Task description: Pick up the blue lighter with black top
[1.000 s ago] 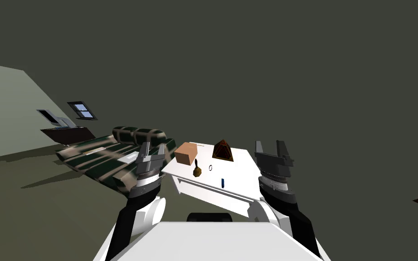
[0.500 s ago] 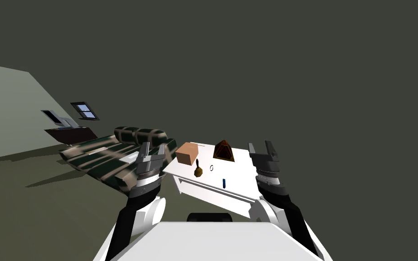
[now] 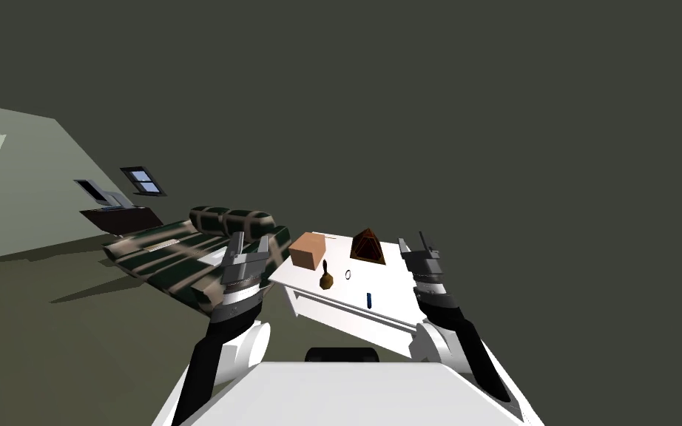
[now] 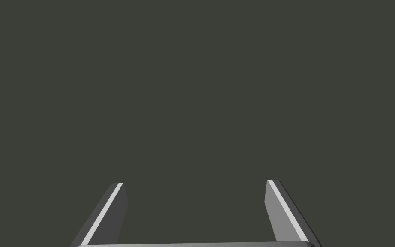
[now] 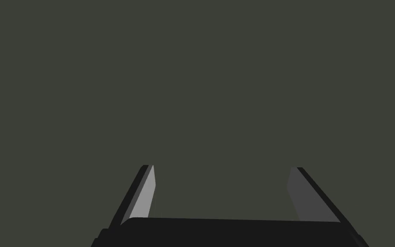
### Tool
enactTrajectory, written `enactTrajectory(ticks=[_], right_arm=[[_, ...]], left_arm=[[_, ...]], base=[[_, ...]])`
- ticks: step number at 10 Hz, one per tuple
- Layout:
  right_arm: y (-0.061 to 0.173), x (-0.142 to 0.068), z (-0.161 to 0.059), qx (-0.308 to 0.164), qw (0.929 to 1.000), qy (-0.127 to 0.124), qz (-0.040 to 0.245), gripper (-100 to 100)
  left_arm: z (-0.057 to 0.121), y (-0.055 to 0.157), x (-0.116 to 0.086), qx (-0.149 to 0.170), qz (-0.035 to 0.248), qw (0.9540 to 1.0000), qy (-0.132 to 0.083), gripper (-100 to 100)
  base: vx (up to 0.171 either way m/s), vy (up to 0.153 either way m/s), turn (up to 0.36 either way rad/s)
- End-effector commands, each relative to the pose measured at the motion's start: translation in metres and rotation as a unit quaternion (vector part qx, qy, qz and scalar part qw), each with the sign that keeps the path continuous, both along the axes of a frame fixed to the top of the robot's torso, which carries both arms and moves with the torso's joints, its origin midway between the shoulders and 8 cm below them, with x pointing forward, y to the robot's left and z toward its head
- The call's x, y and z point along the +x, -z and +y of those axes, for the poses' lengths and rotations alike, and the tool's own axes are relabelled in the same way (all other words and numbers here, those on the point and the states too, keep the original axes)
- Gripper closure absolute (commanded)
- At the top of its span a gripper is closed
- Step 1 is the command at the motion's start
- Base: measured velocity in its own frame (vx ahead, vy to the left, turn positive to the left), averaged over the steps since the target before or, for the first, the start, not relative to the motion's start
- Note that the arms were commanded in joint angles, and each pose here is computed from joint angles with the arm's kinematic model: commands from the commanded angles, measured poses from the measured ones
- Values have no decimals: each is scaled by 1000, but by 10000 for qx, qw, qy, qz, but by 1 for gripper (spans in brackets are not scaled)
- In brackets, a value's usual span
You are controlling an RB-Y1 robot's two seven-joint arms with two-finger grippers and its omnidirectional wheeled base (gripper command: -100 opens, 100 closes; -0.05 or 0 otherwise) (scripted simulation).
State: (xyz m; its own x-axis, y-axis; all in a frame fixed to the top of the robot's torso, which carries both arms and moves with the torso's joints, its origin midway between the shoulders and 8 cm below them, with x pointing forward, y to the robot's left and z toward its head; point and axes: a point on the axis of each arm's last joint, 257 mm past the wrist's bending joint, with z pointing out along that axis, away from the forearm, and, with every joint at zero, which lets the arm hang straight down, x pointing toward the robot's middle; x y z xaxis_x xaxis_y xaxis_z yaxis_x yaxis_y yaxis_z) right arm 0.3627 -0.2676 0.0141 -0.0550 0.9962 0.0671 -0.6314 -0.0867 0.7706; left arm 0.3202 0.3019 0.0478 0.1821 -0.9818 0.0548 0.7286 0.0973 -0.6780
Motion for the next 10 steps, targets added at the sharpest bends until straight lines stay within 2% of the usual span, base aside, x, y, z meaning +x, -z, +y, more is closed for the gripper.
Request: enactTrajectory(ticks=[1, 2, 4, 7, 8, 9, 10], right_arm=[[17, 16, -6, 158, 9993, -109, 314, -100], [18, 16, -6, 158, 9993, -109, 324, -100], [48, 39, -16, 457, 9953, -246, 820, -100], [69, 53, -23, 705, 9898, -334, 1196, -100], [84, 62, -30, 914, 9852, -395, 1394, -100], [89, 64, -30, 928, 9835, -387, 1501, -100], [107, 74, -38, 1165, 9764, -433, 1765, -100]], left_arm=[[0, 0, 0, 0, 0, 10000, 0, 0], [0, 0, 0, 0, 0, 10000, 0, 0], [0, 0, 0, 0, 0, 10000, 0, 0], [0, 0, 0, 0, 0, 10000, 0, 0], [0, 0, 0, 0, 0, 10000, 0, 0], [0, 0, 0, 0, 0, 10000, 0, 0], [0, 0, 0, 0, 0, 10000, 0, 0]], base=[[5, 36, 19], [5, 27, 9], [7, 40, 27], [8, 41, 13], [7, 43, 26], [7, 37, 9], [10, 45, 24]])
